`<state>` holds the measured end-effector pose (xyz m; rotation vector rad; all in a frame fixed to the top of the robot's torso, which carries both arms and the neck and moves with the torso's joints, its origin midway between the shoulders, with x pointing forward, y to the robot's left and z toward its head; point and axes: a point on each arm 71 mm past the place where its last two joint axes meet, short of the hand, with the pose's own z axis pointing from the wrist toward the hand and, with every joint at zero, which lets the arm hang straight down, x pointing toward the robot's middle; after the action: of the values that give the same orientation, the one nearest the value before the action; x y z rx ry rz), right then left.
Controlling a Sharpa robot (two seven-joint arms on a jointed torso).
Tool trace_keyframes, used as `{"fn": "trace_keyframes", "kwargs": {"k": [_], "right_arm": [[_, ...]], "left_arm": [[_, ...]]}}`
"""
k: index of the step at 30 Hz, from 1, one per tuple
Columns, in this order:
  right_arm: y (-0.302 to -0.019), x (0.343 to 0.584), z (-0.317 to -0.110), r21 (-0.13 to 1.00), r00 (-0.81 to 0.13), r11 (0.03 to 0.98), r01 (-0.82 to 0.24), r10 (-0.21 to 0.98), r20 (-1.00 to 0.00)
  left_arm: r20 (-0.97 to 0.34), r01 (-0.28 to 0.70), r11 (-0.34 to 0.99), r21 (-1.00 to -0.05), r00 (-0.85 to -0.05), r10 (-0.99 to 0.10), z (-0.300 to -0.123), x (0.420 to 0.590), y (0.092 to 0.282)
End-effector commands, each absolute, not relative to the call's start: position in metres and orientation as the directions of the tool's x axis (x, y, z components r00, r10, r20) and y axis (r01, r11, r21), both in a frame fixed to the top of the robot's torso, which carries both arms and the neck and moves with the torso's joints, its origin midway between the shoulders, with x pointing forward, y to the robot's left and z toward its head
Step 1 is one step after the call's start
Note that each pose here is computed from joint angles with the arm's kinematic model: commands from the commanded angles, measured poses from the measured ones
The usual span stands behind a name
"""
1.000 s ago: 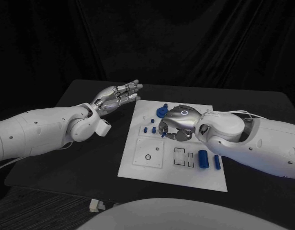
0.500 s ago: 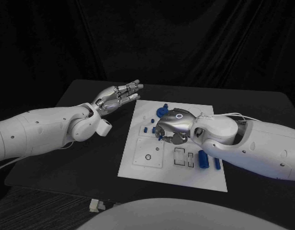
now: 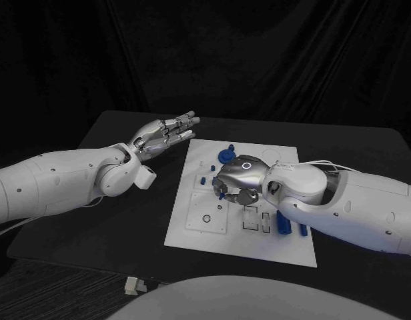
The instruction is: Assemble the parts on the task board
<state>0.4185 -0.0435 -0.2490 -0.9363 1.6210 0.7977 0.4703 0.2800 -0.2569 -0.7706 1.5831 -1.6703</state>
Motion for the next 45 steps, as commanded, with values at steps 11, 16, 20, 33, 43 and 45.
{"fn": "trace_keyframes", "kwargs": {"k": [11, 16, 20, 33, 43, 45], "right_arm": [[-0.04, 0.414, -0.257, 0.041, -0.16, 0.478, -0.877, -0.211, -0.964], [-0.037, 0.413, -0.26, 0.044, -0.167, 0.478, -0.877, -0.219, -0.961], [-0.037, 0.412, -0.261, 0.045, -0.171, 0.48, -0.876, -0.221, -0.96], [-0.038, 0.412, -0.264, 0.045, -0.179, 0.492, -0.87, -0.23, -0.957], [-0.039, 0.412, -0.265, 0.046, -0.183, 0.493, -0.869, -0.233, -0.955], [-0.039, 0.412, -0.265, 0.047, -0.184, 0.493, -0.869, -0.234, -0.955]], "left_arm": [[-0.032, 0.198, -0.102, -0.975, -0.581, -0.813, -0.248, 0.469, 0.279], [-0.033, 0.196, -0.1, -0.976, -0.579, -0.814, -0.249, 0.469, 0.279], [-0.032, 0.194, -0.1, -0.976, -0.58, -0.814, -0.25, 0.468, 0.279], [-0.032, 0.191, -0.096, -0.977, -0.576, -0.817, -0.253, 0.467, 0.279], [-0.031, 0.188, -0.095, -0.978, -0.575, -0.818, -0.255, 0.467, 0.279], [-0.032, 0.188, -0.093, -0.978, -0.573, -0.819, -0.256, 0.467, 0.28]]}}
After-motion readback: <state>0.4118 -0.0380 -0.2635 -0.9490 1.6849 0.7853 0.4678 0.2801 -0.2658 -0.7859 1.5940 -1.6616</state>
